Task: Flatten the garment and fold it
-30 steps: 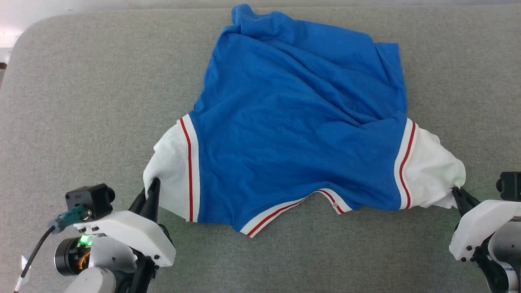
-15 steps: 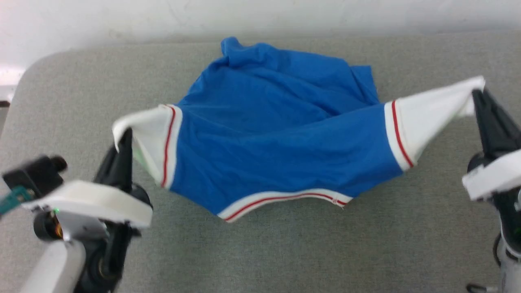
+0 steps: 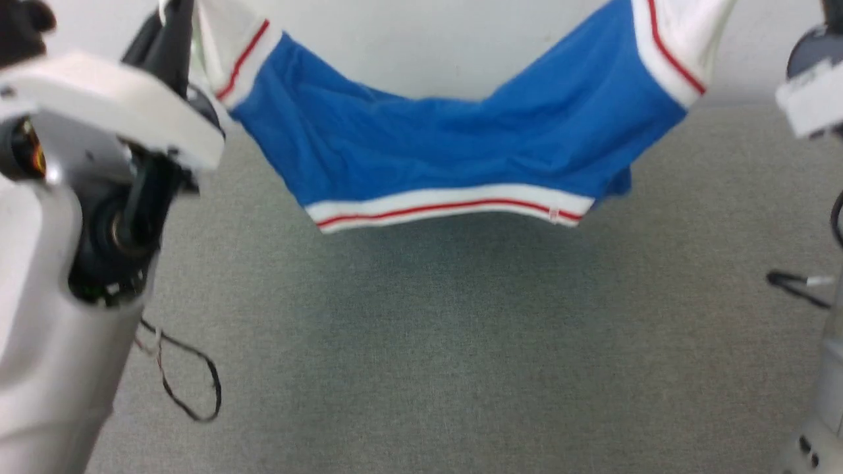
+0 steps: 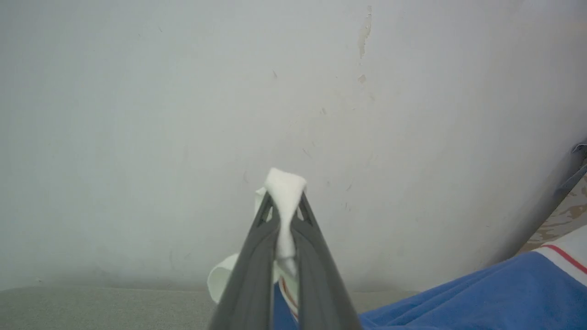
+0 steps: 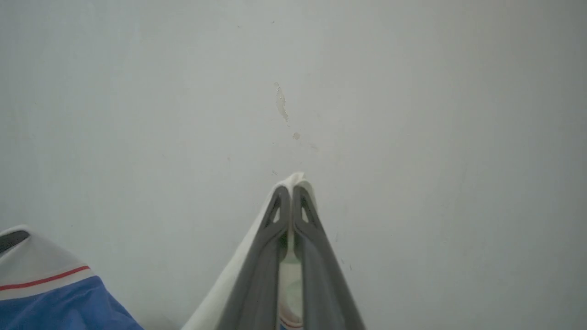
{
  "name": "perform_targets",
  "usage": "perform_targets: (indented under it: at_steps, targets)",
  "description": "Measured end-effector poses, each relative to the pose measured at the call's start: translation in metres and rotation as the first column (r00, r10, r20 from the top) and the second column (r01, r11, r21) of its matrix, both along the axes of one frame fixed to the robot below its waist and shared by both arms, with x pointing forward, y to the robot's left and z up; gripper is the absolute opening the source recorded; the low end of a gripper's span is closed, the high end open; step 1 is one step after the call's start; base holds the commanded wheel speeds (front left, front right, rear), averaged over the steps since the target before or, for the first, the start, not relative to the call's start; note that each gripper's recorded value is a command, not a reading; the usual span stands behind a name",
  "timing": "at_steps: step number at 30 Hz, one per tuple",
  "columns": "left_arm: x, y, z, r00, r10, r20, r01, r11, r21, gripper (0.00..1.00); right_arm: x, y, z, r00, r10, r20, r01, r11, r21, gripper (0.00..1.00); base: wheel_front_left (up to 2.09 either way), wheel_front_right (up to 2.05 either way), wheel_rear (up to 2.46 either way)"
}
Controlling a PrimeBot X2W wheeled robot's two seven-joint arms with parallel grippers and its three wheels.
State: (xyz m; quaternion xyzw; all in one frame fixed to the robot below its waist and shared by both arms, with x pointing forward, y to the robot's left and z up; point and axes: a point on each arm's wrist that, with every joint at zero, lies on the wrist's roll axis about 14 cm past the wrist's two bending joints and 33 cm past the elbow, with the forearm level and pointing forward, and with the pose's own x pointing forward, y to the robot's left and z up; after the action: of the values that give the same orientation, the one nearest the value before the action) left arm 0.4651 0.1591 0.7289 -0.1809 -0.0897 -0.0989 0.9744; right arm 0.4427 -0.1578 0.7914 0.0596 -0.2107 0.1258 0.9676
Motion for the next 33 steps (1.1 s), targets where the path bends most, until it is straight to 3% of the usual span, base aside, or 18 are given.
perform_targets:
  at_steps: [9, 20, 28, 33]
  targets:
    - [0.017, -0.008, 0.036, 0.999, -0.004, -0.045, 0.007, 0.998, 0.059, 0.0, 0.007, -0.007, 0.045, 1.0, -0.018, 0.009, 0.019, 1.0, -0.019, 0.0, 0.0, 0.0, 0.0]
    - [0.054, -0.017, 0.001, 0.976, 0.026, -0.218, -0.009, 0.997, 0.081, 0.0, 0.056, -0.006, -0.003, 0.975, -0.085, -0.203, 0.057, 0.989, -0.139, 0.0, 0.0, 0.0, 0.0]
    - [0.103, -0.009, 0.029, 0.989, 0.115, -0.089, -0.104, 0.988, 0.114, 0.0, 0.108, -0.014, 0.002, 0.964, -0.187, -0.188, 0.144, 0.965, -0.22, 0.0, 0.0, 0.0, 0.0]
    - [0.138, -0.005, 0.046, 0.988, 0.154, 0.019, -0.155, 0.986, 0.064, 0.0, 0.146, -0.019, 0.006, 0.962, -0.233, -0.141, 0.194, 0.95, -0.246, 0.0, 0.0, 0.0, 0.0]
